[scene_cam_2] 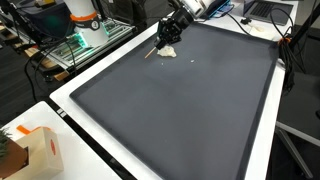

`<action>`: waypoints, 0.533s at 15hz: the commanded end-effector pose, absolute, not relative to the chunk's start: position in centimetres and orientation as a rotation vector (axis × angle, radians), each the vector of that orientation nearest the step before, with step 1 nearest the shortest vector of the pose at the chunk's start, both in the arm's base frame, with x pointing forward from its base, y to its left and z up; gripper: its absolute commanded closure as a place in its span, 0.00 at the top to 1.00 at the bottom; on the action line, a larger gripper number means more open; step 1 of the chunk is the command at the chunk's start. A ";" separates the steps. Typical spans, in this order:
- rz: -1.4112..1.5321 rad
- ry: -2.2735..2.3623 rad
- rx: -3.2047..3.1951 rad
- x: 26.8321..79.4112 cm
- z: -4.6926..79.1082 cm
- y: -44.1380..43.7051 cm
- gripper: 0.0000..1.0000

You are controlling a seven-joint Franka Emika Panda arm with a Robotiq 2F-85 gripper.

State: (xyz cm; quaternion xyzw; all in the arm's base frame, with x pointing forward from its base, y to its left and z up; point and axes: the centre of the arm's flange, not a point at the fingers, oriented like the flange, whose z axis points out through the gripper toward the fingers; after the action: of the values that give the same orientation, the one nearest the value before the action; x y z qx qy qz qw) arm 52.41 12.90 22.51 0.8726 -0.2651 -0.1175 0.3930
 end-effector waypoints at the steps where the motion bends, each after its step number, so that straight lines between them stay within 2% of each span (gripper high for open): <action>1: -0.270 -0.674 2.146 53.1 21.4 13.0 0.03; 8: -0.284 -0.674 2.118 53.6 20.1 12.3 0.03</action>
State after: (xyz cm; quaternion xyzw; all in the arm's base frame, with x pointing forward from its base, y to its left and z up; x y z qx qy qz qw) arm 53.08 12.44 20.68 0.8583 -0.2733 -0.1153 0.4188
